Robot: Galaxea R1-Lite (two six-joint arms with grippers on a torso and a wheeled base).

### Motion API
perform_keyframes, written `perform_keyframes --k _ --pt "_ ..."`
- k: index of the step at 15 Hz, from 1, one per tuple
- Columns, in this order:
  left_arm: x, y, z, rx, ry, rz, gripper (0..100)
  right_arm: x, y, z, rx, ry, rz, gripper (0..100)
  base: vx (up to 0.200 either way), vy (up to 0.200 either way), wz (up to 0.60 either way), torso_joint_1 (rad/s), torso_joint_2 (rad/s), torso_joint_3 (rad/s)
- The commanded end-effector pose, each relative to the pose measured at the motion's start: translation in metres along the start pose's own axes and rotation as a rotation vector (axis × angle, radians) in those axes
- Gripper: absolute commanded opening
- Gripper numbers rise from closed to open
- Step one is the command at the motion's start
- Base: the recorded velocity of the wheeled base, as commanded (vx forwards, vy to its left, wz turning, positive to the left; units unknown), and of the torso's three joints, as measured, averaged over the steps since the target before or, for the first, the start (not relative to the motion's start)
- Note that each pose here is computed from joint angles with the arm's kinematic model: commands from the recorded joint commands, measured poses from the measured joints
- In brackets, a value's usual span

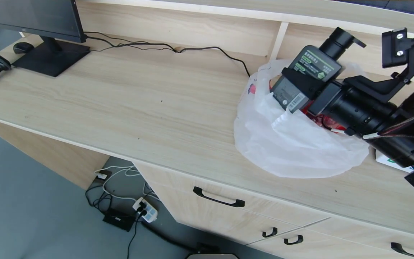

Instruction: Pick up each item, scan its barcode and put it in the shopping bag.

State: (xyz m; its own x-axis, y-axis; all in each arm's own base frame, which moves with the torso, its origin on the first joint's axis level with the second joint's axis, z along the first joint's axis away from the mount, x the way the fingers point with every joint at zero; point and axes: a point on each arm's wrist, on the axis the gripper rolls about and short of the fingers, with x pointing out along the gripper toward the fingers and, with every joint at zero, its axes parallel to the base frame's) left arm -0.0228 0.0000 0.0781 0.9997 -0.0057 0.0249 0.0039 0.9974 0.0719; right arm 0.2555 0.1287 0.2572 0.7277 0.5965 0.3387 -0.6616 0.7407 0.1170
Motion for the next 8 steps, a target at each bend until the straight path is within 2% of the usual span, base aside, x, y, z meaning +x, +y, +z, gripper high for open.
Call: perform_keyframes --k 1,4,8 --pt "0.0001 0.0 0.0001 0.0 0.0 0.0 100 -0.0001 0.0067 -0.0239 0.015 0.076 0.018 0 0.0 0.0 0.0 0.0 0.0 0.0" --pt "0.0001 0.0 0.0003 0.0 -0.001 0.001 100 -0.0068 0.0047 -0.0325 0.014 0.112 -0.004 0 0.0 0.0 0.0 0.0 0.0 0.0" --pt "0.0001 0.0 0.0001 -0.001 0.0 0.001 100 0.0 -0.0012 -0.0234 -0.001 0.069 -0.027 0 0.0 0.0 0.0 0.0 0.0 0.0"
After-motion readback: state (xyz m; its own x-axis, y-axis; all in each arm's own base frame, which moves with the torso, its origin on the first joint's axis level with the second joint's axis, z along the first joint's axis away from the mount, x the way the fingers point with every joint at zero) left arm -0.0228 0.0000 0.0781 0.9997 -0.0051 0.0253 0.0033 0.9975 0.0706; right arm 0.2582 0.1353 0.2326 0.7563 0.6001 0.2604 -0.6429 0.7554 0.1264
